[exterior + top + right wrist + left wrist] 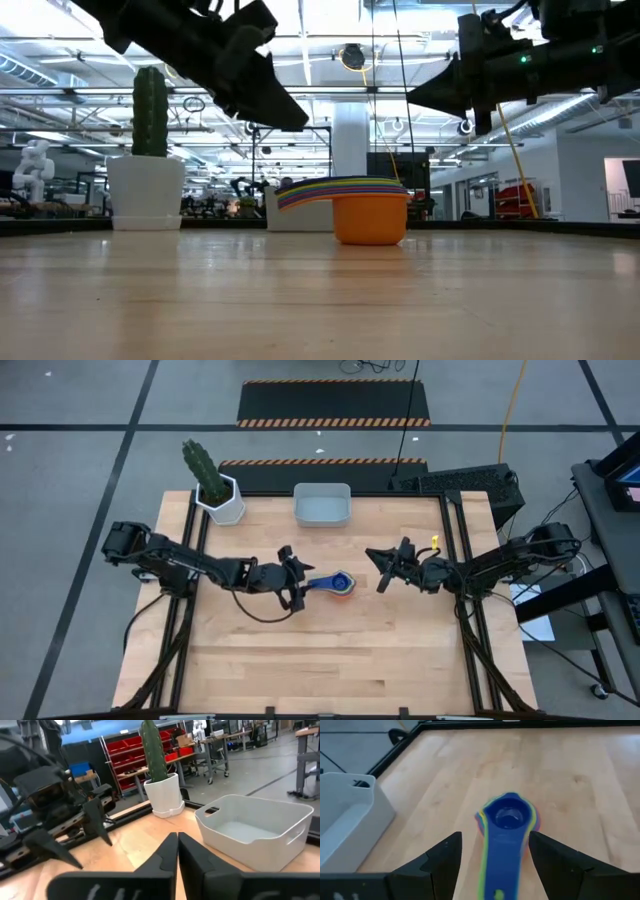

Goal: Nest measuring cups in basket
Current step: Put the stacked measuring cups into the bin

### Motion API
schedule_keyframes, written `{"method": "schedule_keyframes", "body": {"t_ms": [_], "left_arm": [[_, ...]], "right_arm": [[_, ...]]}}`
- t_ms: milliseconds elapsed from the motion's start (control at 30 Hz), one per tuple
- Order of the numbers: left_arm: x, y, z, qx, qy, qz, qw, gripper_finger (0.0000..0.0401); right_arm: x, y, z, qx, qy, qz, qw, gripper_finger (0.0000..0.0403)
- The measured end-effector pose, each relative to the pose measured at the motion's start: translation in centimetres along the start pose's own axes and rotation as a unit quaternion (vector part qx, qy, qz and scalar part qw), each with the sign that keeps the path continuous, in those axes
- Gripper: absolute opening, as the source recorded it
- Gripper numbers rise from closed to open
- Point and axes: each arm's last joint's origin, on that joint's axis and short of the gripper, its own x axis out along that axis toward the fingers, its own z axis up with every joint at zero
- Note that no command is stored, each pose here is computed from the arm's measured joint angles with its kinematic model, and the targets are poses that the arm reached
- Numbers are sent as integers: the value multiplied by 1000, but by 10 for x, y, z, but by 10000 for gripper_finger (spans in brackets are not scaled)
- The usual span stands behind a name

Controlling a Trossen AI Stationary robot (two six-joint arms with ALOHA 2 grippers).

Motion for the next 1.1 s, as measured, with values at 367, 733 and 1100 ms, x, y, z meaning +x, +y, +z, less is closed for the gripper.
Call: {"method": "schedule_keyframes", "body": {"t_ms": [367,733,1100], "left_arm": [[18,3,-17,14,47,-9,999,322],[48,22,-36,-34,82,-47,995,376],[66,16,-53,-26,89,-61,994,376]], "right_arm": [[0,0,0,-8,0,0,1000,1],[-1,2,-2,-13,12,15,1000,0],[-1,3,0,-11,4,29,1000,0]]}}
